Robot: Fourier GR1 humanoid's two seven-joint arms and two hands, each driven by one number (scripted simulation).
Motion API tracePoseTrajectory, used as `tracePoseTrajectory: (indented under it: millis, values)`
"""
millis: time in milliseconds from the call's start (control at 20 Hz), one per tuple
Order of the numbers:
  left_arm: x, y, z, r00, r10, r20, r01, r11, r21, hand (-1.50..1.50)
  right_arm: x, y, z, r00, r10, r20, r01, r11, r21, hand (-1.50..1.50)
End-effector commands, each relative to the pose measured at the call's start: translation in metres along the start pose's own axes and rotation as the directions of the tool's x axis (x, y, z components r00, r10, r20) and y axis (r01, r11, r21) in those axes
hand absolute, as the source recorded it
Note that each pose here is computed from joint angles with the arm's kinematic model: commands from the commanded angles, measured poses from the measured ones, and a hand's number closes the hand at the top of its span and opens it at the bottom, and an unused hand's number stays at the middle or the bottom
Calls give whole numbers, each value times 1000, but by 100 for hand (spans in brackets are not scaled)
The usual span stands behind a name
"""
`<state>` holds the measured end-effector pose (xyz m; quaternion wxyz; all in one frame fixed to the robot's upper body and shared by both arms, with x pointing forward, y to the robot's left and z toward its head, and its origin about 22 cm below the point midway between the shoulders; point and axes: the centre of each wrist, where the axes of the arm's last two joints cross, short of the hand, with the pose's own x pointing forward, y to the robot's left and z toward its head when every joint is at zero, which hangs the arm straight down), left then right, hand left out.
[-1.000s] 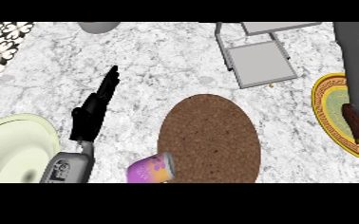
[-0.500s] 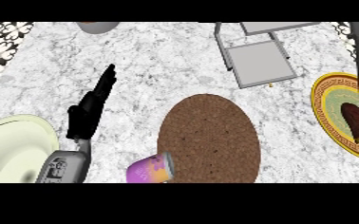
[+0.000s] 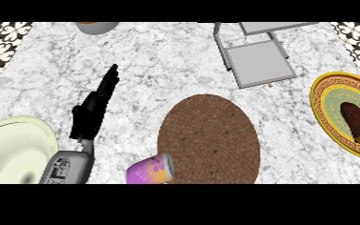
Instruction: Pick the eggplant from the placemat and place it in the tiered shelf
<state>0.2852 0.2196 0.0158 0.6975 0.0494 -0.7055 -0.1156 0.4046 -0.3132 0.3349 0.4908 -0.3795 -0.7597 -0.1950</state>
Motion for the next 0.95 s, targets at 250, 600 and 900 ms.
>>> tracePoseTrajectory:
  millis: [250, 600, 900]
  values:
    - [-4, 0, 0, 1000, -3, -12, 4, 999, 34, 0, 18, -116, -40, 976, 76, -204, -87, 995, -46, -150]
    - [-13, 4, 24, 1000, -10, -10, 10, 1000, 19, 0, -22, -223, -40, 945, 228, -234, -224, 974, 45, -150]
    - [3, 9, 13, 1000, 3, 7, -3, 1000, 26, 0, -48, -308, -36, 946, 213, -243, -197, 976, 88, -150]
